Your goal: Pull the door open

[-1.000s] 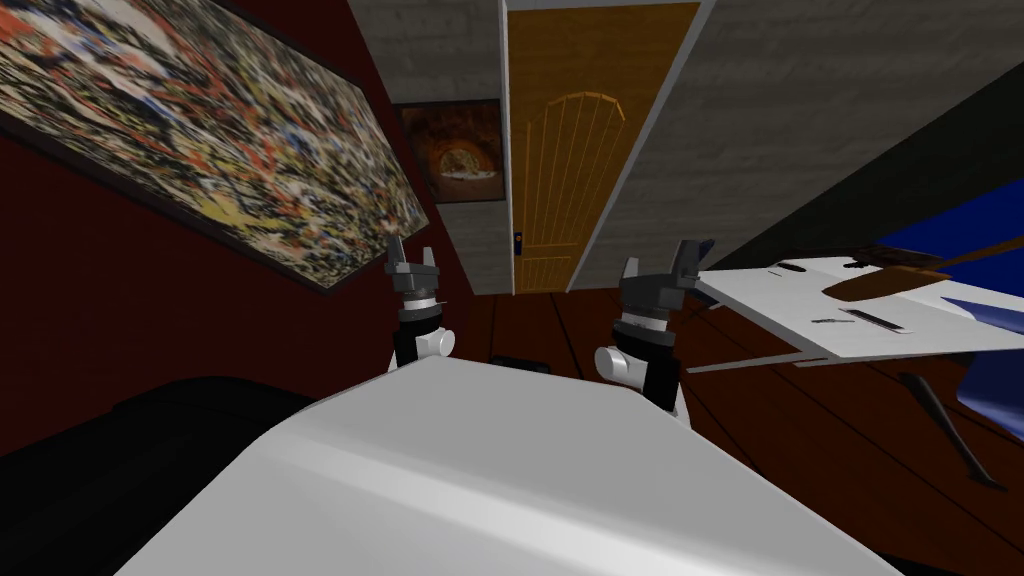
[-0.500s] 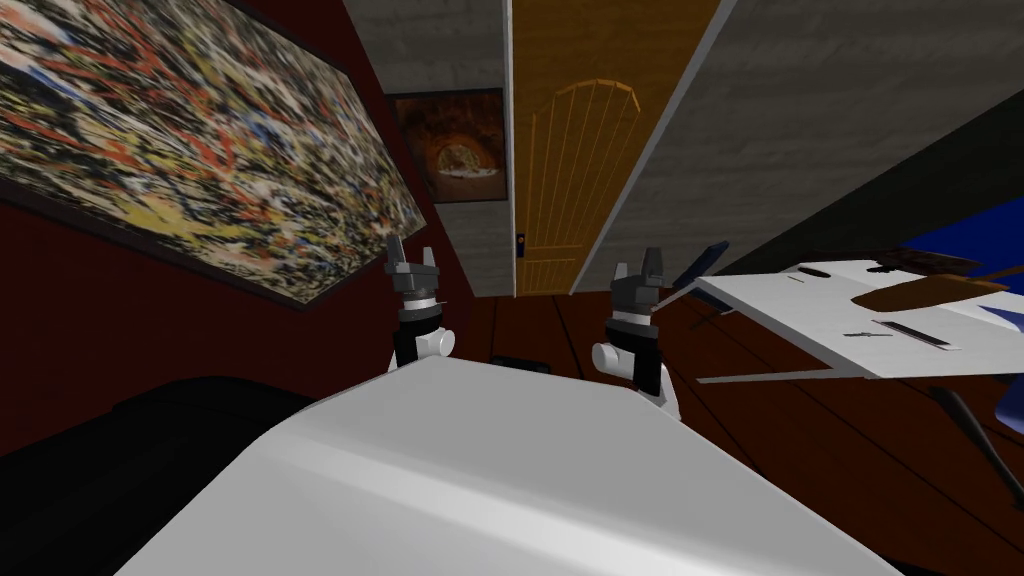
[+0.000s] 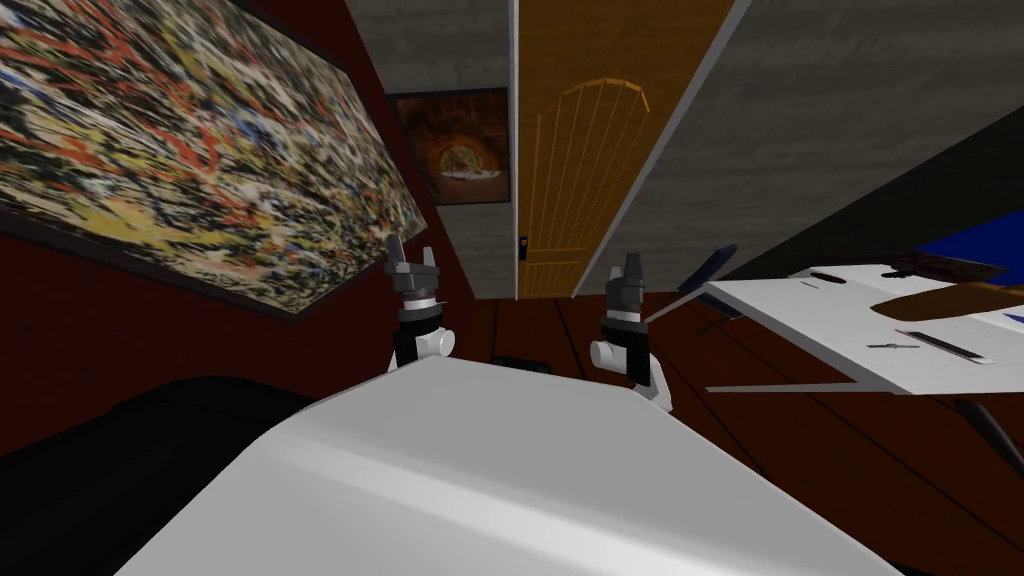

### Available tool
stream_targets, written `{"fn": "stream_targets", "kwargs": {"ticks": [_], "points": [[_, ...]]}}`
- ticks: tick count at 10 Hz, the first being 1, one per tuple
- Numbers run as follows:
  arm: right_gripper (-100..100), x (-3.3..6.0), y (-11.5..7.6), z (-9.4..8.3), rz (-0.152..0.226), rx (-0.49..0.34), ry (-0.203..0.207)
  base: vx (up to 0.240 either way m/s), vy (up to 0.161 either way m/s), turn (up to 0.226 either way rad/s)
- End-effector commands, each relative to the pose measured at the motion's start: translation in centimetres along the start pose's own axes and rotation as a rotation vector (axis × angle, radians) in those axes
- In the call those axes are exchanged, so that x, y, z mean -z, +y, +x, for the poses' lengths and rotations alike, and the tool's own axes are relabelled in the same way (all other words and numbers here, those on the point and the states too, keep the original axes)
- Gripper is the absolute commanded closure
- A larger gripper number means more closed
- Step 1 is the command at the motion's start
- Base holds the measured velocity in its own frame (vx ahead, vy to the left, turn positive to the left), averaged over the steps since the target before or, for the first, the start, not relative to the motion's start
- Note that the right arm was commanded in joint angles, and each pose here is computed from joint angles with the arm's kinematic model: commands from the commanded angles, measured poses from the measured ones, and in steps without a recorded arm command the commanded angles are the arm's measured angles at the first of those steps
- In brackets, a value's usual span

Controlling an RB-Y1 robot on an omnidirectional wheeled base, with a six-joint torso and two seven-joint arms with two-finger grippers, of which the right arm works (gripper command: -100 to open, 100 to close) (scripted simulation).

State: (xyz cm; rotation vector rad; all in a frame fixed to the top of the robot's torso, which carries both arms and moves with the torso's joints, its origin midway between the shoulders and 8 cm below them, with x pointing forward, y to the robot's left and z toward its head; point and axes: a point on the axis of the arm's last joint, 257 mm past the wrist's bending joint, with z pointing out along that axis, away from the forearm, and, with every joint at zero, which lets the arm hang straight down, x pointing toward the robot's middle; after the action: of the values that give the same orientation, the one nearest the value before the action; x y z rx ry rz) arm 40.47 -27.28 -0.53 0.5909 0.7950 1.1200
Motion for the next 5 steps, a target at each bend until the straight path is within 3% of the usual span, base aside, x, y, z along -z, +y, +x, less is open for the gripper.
{"fn": "stream_targets", "kwargs": {"ticks": [1, 5], "points": [[-100, -0.02, -1.2, 0.4, 0.016, 0.049, 0.014, 0.11, 0.046, 0.02], [-100, -0.08, -4.1, 1.4, 0.058, 0.173, 0.05, 0.097, 0.044, 0.019]]}}
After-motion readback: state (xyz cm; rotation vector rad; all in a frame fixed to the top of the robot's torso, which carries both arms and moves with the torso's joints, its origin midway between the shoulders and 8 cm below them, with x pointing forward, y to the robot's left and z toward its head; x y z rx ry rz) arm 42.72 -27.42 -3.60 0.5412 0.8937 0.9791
